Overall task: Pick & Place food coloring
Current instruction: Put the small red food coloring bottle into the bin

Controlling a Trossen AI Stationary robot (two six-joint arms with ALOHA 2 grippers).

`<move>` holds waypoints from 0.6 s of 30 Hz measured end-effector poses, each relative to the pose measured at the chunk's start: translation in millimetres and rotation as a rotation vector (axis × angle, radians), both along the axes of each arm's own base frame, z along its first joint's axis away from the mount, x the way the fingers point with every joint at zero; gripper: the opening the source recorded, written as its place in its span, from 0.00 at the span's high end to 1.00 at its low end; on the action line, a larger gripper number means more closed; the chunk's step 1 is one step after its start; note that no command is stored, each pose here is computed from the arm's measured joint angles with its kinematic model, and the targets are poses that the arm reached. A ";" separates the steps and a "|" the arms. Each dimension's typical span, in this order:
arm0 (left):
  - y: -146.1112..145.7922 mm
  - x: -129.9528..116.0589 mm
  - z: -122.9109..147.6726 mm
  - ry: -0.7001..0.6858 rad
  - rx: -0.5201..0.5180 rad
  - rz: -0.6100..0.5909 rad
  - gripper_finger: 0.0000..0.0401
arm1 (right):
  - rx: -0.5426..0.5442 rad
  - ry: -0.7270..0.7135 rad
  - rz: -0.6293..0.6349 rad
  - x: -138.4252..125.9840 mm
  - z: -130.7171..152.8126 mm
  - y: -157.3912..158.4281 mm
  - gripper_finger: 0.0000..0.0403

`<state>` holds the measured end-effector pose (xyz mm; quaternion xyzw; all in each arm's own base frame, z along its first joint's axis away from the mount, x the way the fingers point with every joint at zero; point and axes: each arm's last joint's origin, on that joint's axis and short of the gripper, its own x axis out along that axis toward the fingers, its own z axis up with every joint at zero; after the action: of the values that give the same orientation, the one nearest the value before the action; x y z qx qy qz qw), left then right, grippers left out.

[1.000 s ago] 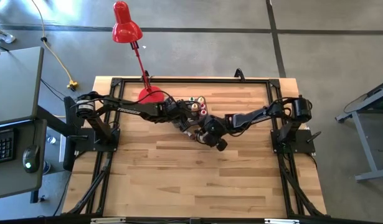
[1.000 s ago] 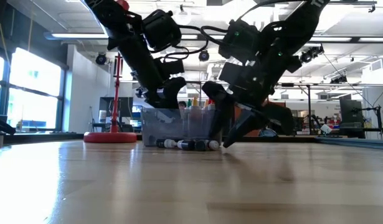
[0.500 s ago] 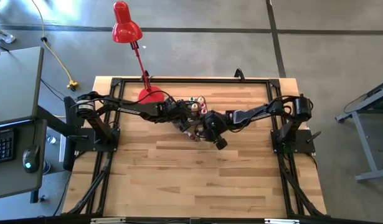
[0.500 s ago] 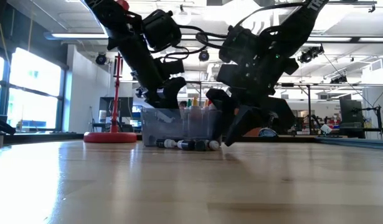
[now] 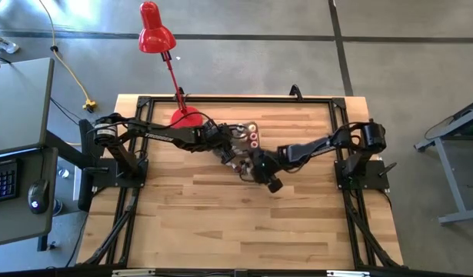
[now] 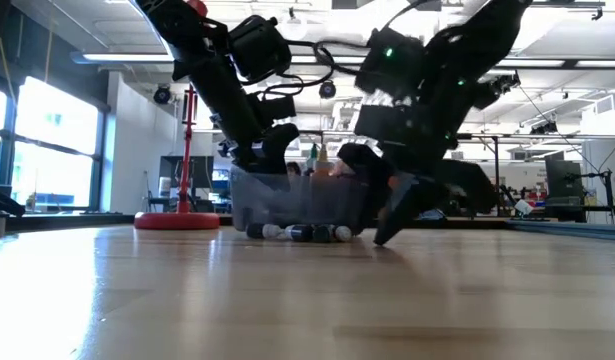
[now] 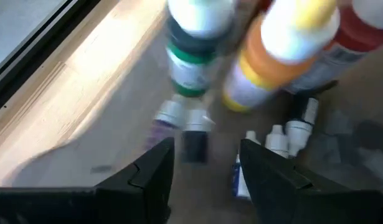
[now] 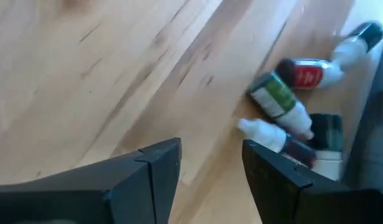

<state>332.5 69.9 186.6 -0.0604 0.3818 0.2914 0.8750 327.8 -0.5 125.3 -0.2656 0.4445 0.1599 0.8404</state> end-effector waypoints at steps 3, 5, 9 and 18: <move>0.0 0.0 0.0 0.000 0.000 0.000 0.55 | -0.185 -0.029 -0.007 2.5 3.8 8.1 0.60; 0.0 0.0 0.0 0.000 0.000 0.000 0.55 | -0.252 -0.049 -0.023 6.3 9.7 9.3 0.61; -0.1 0.1 0.1 -0.002 -0.002 -0.002 0.55 | -0.316 -0.086 -0.053 13.4 19.6 9.8 0.61; -0.9 1.6 0.5 -0.027 -0.040 -0.021 0.55 | -0.287 -0.101 0.112 18.9 32.0 18.7 0.61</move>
<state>334.1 69.0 187.0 -0.0780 0.3764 0.2736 0.8817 346.7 18.1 157.3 -0.4149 0.4043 0.1279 0.8050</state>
